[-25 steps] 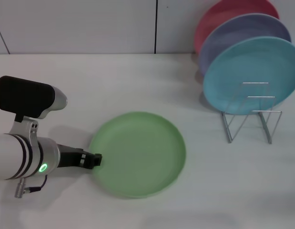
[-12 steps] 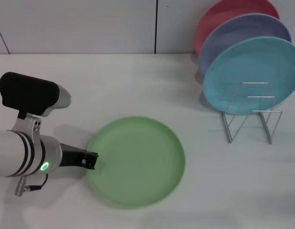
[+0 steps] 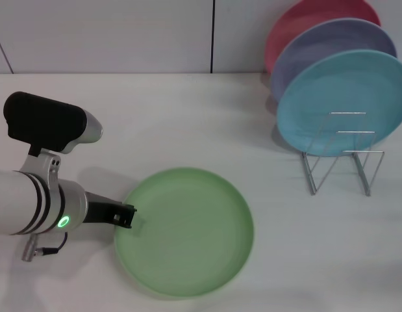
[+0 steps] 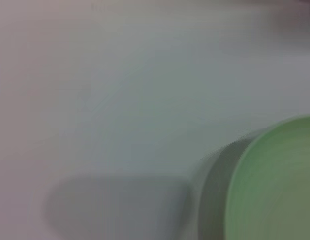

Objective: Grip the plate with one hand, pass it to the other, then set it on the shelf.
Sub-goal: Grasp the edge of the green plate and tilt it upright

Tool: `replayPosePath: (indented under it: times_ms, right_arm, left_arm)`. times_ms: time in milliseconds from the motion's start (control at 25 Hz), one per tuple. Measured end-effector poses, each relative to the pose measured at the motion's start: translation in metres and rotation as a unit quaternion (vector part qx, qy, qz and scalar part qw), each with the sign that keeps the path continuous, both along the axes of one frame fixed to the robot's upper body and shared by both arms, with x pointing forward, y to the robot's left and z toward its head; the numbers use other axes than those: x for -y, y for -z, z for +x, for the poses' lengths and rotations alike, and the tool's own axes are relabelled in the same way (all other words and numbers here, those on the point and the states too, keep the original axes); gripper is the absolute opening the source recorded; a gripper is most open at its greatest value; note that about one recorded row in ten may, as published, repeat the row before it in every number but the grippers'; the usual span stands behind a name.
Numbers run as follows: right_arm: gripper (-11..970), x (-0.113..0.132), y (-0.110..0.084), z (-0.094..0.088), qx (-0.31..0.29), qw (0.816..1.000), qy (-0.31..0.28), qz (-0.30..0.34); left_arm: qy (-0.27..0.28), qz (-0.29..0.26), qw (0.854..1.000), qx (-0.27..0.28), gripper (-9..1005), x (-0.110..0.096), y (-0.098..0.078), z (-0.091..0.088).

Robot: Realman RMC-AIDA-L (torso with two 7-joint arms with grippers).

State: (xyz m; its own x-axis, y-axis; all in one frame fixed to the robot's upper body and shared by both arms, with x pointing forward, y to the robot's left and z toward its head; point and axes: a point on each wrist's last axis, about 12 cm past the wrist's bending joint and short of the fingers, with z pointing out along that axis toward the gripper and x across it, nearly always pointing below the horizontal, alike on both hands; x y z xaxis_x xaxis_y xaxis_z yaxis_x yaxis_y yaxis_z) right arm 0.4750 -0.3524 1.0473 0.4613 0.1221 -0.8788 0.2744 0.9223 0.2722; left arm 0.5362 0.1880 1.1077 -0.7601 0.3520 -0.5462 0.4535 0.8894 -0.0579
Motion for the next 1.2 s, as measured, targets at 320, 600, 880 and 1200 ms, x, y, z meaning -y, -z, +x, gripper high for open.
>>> replayPosePath:
  times_ms: [320, 600, 880, 1200]
  right_arm:
    - [825, 0.0, -0.001, 0.0, 0.007, 1.0, -0.003, 0.003]
    - [825, -0.001, -0.006, -0.002, 0.031, 0.999, -0.011, 0.004]
    - [825, -0.018, -0.025, -0.006, 0.108, 0.991, -0.069, -0.047]
    - [824, -0.044, -0.067, 0.03, 0.215, 0.951, -0.18, -0.128]
  left_arm:
    - [0.014, -0.005, 1.0, 0.019, 88, 0.004, -0.012, 0.001]
    - [0.027, -0.007, 0.999, 0.032, 63, 0.008, -0.021, 0.0]
    - [0.053, -0.013, 0.996, 0.078, 43, 0.013, -0.046, 0.004]
    - [0.058, -0.013, 0.987, 0.147, 41, 0.006, -0.08, 0.01]
